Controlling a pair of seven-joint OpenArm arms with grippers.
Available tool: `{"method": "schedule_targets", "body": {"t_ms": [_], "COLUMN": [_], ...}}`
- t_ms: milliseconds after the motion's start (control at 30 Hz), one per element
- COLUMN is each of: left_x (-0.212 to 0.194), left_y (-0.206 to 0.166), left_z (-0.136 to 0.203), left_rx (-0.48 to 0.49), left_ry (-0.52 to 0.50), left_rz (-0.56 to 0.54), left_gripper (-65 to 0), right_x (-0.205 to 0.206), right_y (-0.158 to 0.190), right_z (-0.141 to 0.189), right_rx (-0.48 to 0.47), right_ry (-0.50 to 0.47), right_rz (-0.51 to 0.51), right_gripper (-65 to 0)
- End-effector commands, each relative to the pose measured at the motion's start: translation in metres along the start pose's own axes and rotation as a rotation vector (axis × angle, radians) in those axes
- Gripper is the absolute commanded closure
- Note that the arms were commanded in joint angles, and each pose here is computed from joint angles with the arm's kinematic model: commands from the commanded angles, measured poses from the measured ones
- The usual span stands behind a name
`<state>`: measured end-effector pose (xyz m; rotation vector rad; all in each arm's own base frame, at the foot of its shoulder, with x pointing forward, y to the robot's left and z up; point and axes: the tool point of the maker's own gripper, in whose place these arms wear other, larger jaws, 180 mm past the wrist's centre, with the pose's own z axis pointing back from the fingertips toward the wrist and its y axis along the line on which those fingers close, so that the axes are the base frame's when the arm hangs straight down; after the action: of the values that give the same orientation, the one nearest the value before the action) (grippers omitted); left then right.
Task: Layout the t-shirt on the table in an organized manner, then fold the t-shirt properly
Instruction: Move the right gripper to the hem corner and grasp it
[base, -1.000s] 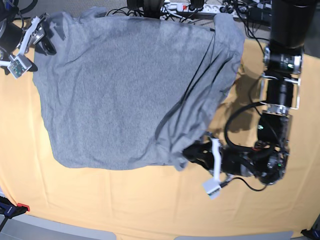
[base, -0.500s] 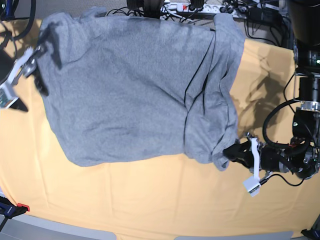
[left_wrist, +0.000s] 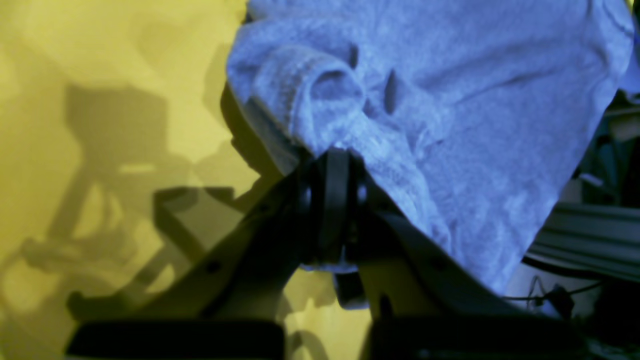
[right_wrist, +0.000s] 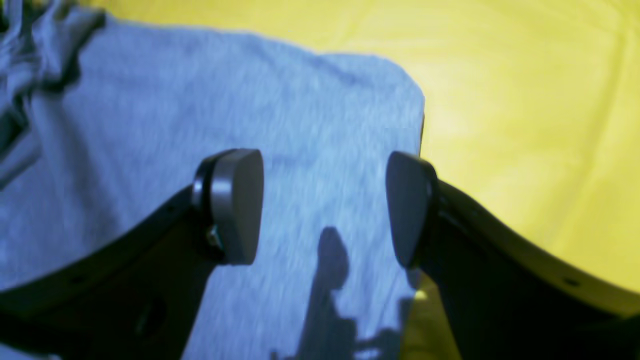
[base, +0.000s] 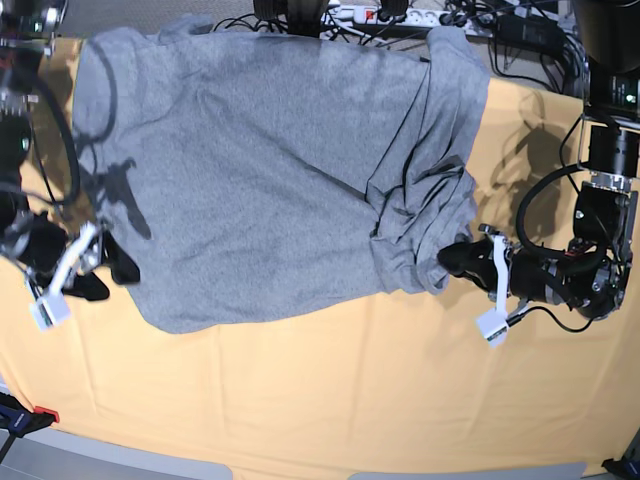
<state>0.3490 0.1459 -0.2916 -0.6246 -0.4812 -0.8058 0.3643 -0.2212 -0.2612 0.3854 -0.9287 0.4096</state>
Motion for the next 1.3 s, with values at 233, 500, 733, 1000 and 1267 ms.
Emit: {"method": "schedule_targets", "body": {"t_ms": [233,500,733,1000,1267], "left_x": [0.016,0.015,0.017,0.017,0.017], "left_y": [0.003,0.003,0.002,0.001,0.001], "left_z": [0.014,0.014,0.014,0.014,0.014], "left_rx": [0.019,0.02,0.014,0.01,0.009], "left_ry": [-0.04,-0.04,-0.046,-0.05,-0.05], "left_rz": [-0.032,-0.032,-0.031,-0.031,-0.03], "left_gripper": [0.0,0.0,0.0,0.0,0.0], "right_x": [0.031,0.01,-0.004,-0.009,0.004], "right_y": [-0.035,-0.05,-0.056,-0.01,-0.011], "right_z": [-0.046,-0.086,-0.097,-0.12,-0.118], "right_rx": [0.05,0.06,-0.003,0.144,0.153], "right_ry": [-0.059,0.022,0.06,0.094,0.062], "right_rz": [-0.225,-0.416,-0.42,-0.372,-0.342], "right_gripper": [-40.4,-40.4,-40.3,-40.3,-40.3]}}
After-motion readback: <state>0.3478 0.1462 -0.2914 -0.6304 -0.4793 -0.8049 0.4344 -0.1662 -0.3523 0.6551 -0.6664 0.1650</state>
